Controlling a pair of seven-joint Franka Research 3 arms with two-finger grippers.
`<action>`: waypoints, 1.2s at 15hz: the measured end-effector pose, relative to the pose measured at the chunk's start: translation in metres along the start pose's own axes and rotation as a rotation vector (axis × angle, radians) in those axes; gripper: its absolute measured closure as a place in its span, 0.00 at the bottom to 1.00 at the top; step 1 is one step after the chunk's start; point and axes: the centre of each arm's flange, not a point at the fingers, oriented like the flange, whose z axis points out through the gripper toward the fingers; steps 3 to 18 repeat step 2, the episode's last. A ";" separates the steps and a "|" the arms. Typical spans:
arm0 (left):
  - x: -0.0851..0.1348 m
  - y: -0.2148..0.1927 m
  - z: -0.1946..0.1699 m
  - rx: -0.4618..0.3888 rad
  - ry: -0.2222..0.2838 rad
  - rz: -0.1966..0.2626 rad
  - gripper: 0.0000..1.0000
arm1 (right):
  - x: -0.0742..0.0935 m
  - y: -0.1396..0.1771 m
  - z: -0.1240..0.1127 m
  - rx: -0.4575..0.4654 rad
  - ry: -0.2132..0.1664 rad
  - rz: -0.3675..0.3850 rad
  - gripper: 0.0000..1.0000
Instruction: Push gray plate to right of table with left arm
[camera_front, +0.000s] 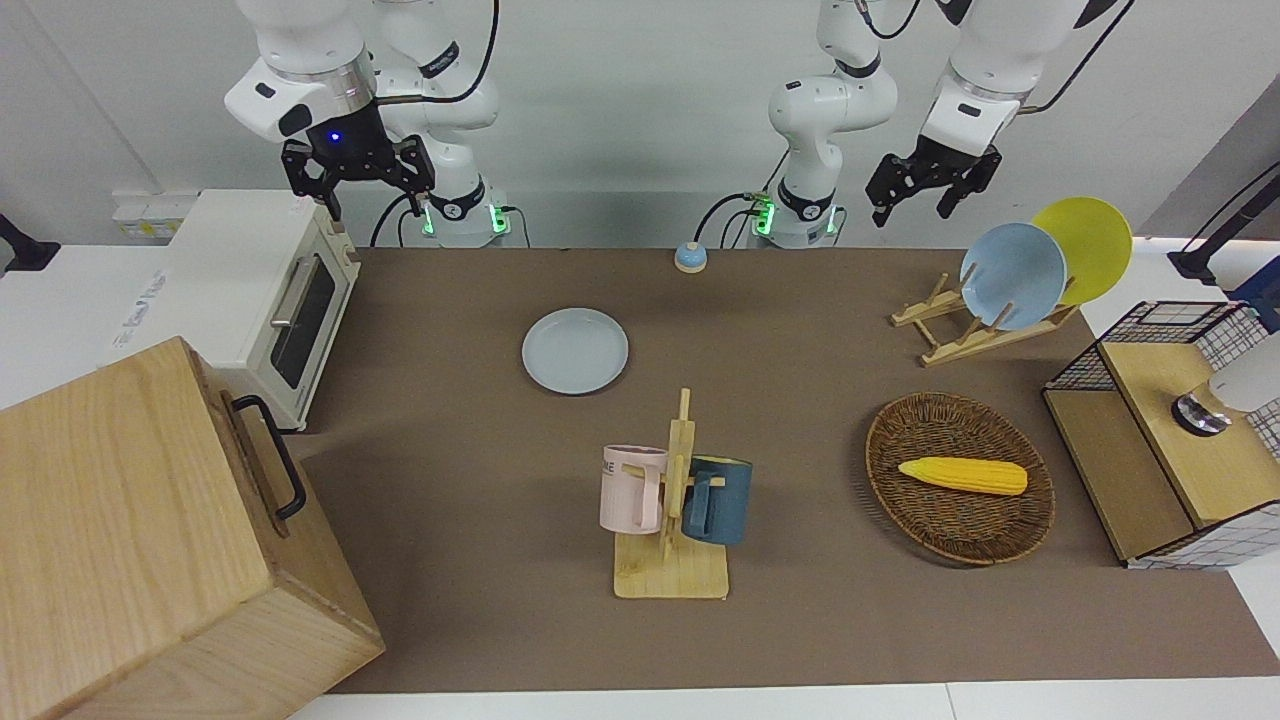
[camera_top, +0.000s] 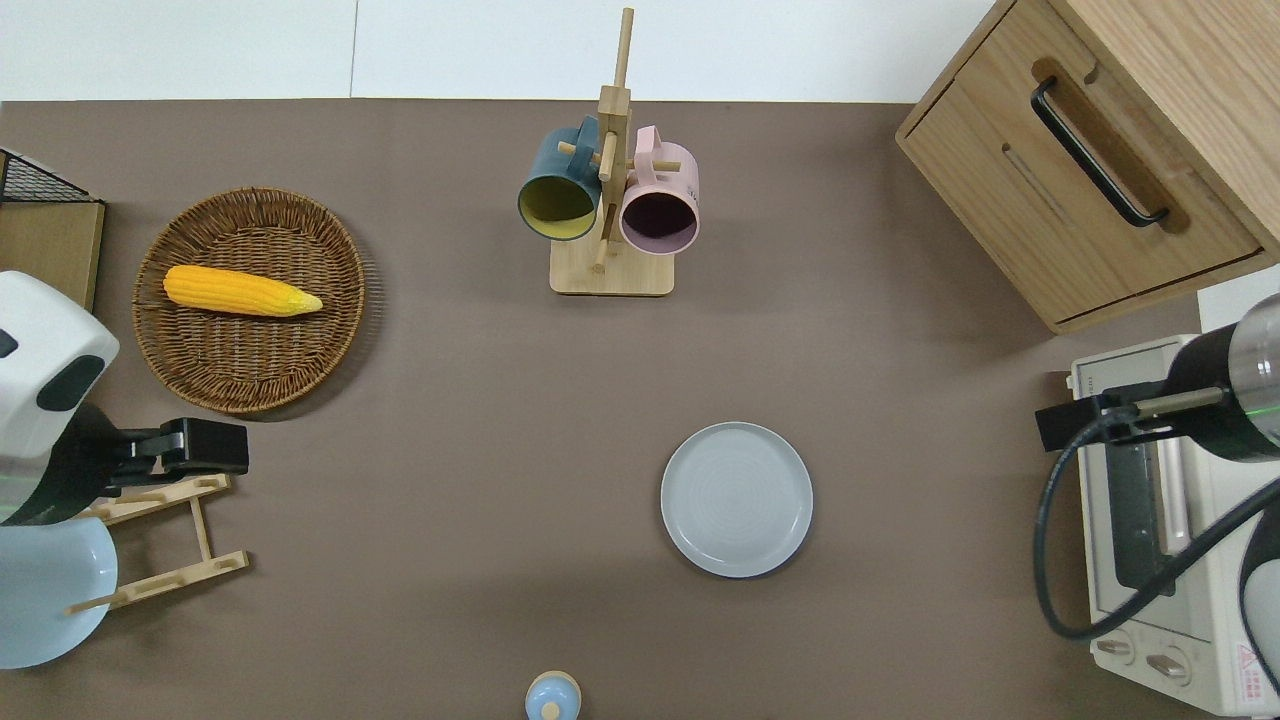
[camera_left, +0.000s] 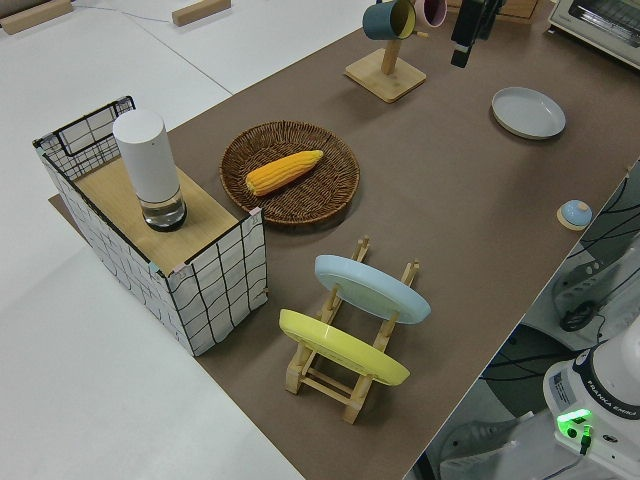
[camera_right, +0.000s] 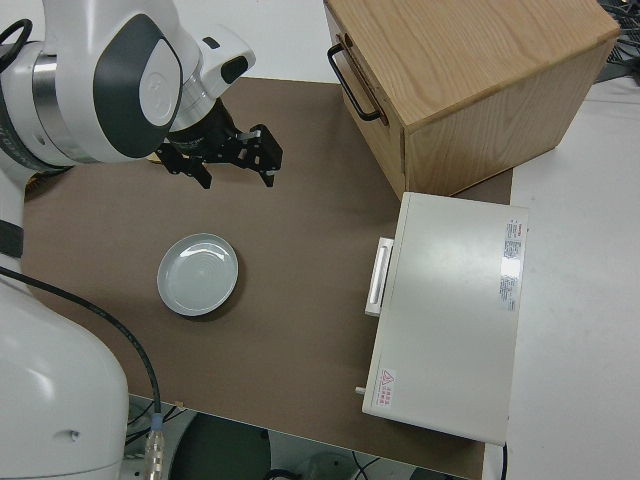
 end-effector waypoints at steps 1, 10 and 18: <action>0.001 0.000 0.001 0.000 -0.002 0.000 0.00 | 0.000 0.000 0.000 0.000 0.000 0.000 0.00; 0.001 0.000 0.001 0.000 -0.003 -0.001 0.00 | 0.000 0.000 0.000 0.000 0.000 0.000 0.00; 0.001 0.000 0.001 0.000 -0.003 -0.001 0.00 | 0.000 0.000 0.000 0.000 0.000 0.000 0.00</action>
